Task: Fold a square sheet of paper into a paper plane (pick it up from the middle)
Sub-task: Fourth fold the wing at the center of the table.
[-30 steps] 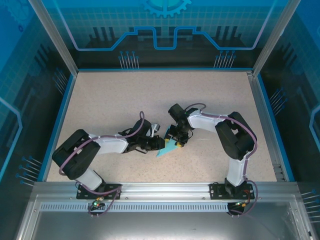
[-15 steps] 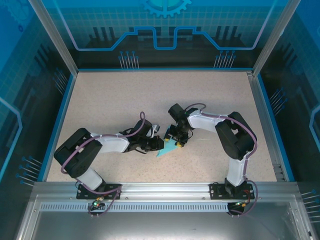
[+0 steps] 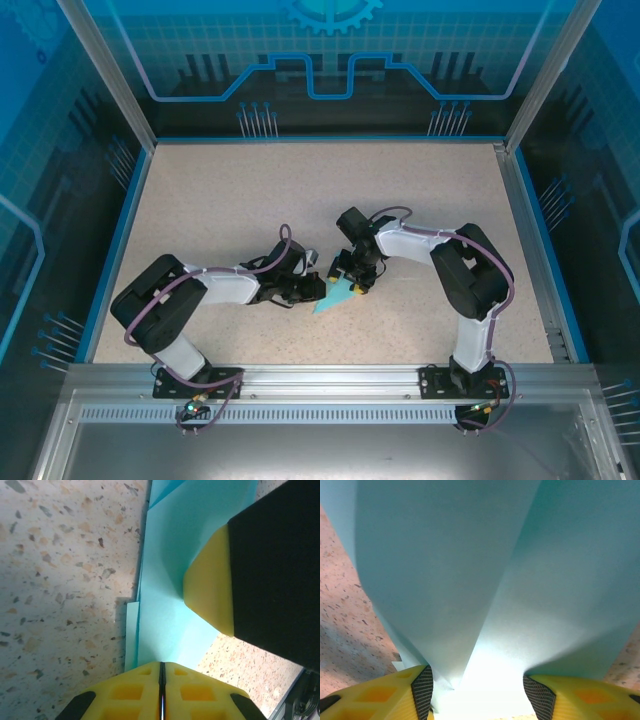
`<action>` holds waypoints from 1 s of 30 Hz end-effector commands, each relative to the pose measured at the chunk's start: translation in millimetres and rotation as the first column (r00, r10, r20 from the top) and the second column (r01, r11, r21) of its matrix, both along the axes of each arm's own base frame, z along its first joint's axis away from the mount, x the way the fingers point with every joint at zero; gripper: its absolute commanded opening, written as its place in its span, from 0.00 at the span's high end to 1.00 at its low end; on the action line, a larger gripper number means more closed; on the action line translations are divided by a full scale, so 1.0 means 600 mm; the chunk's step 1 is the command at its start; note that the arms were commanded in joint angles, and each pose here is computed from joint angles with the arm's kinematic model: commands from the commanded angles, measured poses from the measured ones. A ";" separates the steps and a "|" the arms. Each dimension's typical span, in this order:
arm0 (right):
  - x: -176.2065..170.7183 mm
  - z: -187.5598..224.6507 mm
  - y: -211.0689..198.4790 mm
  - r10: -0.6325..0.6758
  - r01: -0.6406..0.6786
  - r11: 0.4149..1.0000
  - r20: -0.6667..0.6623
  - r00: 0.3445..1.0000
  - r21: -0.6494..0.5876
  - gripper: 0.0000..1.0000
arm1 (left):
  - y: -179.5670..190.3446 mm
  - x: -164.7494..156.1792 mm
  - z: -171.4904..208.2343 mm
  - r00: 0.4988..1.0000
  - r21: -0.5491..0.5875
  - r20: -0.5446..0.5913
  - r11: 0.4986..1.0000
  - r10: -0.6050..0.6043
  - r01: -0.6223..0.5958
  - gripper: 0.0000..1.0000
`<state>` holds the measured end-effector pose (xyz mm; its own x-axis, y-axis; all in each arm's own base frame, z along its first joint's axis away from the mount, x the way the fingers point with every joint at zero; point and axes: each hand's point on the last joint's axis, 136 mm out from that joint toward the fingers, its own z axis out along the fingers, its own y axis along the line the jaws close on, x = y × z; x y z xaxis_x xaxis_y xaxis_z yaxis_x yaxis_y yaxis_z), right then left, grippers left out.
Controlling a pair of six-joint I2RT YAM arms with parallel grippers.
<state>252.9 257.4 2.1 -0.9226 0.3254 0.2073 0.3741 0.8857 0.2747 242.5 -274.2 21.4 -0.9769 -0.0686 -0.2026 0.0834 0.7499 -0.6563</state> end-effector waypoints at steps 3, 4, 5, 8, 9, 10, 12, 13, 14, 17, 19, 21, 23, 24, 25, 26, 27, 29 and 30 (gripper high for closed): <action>-0.072 -0.129 -0.084 0.000 -0.037 0.972 -0.156 0.988 -0.232 0.41 | 0.006 0.004 -0.006 1.000 0.041 0.001 0.999 -0.004 0.004 0.90; -0.072 -0.130 -0.085 0.002 -0.039 0.971 -0.156 0.988 -0.235 0.40 | 0.006 0.003 -0.007 1.000 0.043 -0.001 0.999 -0.004 0.004 0.90; -0.072 -0.130 -0.085 0.002 -0.039 0.971 -0.157 0.988 -0.235 0.40 | 0.006 0.003 -0.007 1.000 0.044 -0.001 0.999 -0.003 0.003 0.90; -0.071 -0.131 -0.085 0.003 -0.041 0.971 -0.158 0.987 -0.237 0.40 | 0.008 0.002 -0.010 1.000 0.051 -0.007 0.999 -0.002 0.002 0.91; -0.071 -0.130 -0.084 0.004 -0.041 0.971 -0.158 0.987 -0.235 0.40 | 0.009 0.003 -0.011 1.000 0.054 -0.008 0.999 0.000 0.000 0.91; -0.071 -0.131 -0.084 0.004 -0.042 0.971 -0.159 0.987 -0.237 0.40 | 0.010 0.003 -0.012 1.000 0.057 -0.010 0.998 0.002 -0.001 0.91; -0.070 -0.130 -0.085 0.004 -0.042 0.970 -0.158 0.987 -0.238 0.40 | 0.012 0.002 -0.014 1.000 0.063 -0.014 0.998 0.004 -0.003 0.91; -0.070 -0.130 -0.084 0.006 -0.043 0.971 -0.157 0.988 -0.237 0.40 | 0.012 0.001 -0.015 1.000 0.066 -0.016 0.998 0.002 -0.001 0.91; -0.070 -0.130 -0.084 0.007 -0.044 0.970 -0.157 0.988 -0.237 0.40 | 0.013 0.001 -0.017 1.000 0.070 -0.018 0.998 0.004 -0.003 0.91; -0.069 -0.130 -0.084 0.006 -0.044 0.970 -0.157 0.988 -0.239 0.40 | 0.013 0.000 -0.020 1.000 0.075 -0.024 0.997 0.003 -0.002 0.92; -0.069 -0.129 -0.084 0.005 -0.043 0.970 -0.157 0.988 -0.239 0.40 | 0.014 0.000 -0.021 1.000 0.076 -0.028 0.997 0.004 -0.002 0.92; -0.068 -0.128 -0.083 0.006 -0.043 0.970 -0.155 0.988 -0.237 0.40 | 0.013 -0.001 -0.022 1.000 0.078 -0.029 0.997 0.003 0.000 0.92; -0.065 -0.124 -0.081 0.009 -0.044 0.972 -0.151 0.989 -0.232 0.40 | 0.014 -0.001 -0.024 0.999 0.081 -0.033 0.997 0.003 -0.001 0.93; -0.064 -0.122 -0.081 0.011 -0.045 0.972 -0.147 0.989 -0.231 0.40 | 0.015 -0.002 -0.026 0.999 0.083 -0.037 0.997 0.004 -0.001 0.93; -0.061 -0.119 -0.078 0.014 -0.046 0.973 -0.142 0.990 -0.227 0.40 | 0.015 -0.003 -0.027 0.999 0.085 -0.040 0.996 0.004 -0.001 0.93; -0.060 -0.117 -0.078 0.015 -0.046 0.973 -0.138 0.990 -0.225 0.40 | 0.015 -0.003 -0.027 0.999 0.086 -0.042 0.996 0.004 0.000 0.93; -0.057 -0.112 -0.076 0.018 -0.047 0.974 -0.132 0.991 -0.223 0.40 | 0.016 -0.004 -0.028 0.999 0.088 -0.044 0.996 0.004 0.000 0.93; -0.051 -0.103 -0.072 0.026 -0.050 0.976 -0.116 0.993 -0.214 0.40 | 0.017 -0.004 -0.029 0.999 0.092 -0.046 0.996 0.006 -0.002 0.94; -0.047 -0.098 -0.070 0.030 -0.052 0.976 -0.107 0.994 -0.210 0.40 | 0.018 -0.005 -0.030 0.999 0.095 -0.047 0.996 0.007 -0.002 0.94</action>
